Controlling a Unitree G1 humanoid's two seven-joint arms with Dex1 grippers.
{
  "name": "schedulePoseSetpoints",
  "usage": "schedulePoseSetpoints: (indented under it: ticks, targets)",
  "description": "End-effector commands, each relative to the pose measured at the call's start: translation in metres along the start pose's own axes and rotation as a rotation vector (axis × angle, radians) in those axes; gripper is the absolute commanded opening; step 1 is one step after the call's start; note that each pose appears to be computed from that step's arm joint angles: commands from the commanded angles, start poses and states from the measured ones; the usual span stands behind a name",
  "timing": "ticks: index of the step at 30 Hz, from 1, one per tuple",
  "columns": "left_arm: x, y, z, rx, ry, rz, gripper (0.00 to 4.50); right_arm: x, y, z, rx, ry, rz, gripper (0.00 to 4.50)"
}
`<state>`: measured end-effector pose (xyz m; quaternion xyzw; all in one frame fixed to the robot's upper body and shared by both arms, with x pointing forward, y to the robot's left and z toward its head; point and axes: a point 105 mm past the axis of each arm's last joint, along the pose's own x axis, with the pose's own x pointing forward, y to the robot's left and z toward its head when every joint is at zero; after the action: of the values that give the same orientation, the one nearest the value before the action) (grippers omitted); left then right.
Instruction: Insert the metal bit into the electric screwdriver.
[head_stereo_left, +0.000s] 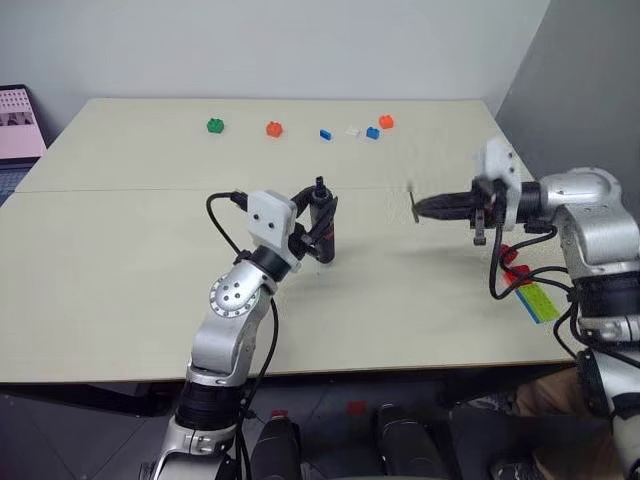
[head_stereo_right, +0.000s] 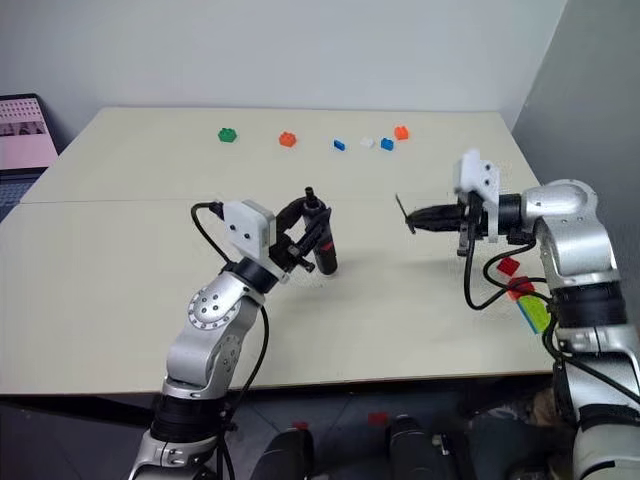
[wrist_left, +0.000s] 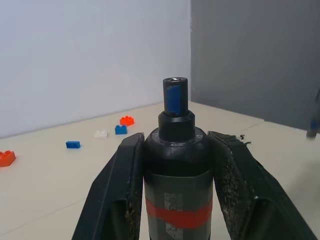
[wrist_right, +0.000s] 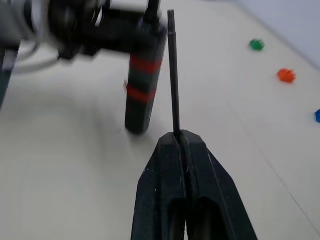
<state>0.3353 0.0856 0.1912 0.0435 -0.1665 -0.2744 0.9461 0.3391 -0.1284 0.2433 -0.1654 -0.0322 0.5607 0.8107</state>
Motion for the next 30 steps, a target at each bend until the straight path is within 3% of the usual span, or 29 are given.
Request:
schedulePoseSetpoints:
  ticks: [1, 8, 22, 30]
  targets:
    - [0.004, -0.003, 0.015, 0.036, -0.068, -0.002, 1.62, 0.002, 0.004, 0.027, 0.044, -0.129, -0.078, 0.0]
    - [0.011, -0.011, 0.009, 0.02, -0.068, -0.009, 1.62, 0.021, 0.014, 0.043, 0.123, -0.251, -0.096, 0.0]
    - [0.0, -0.038, 0.026, -0.044, -0.075, -0.347, 1.62, 0.014, 0.032, 0.062, 0.111, -0.253, 0.075, 0.0]
    - [-0.005, -0.047, 0.013, -0.072, 0.011, -0.515, 1.61, 0.015, 0.043, 0.065, 0.112, -0.236, 0.146, 0.0]
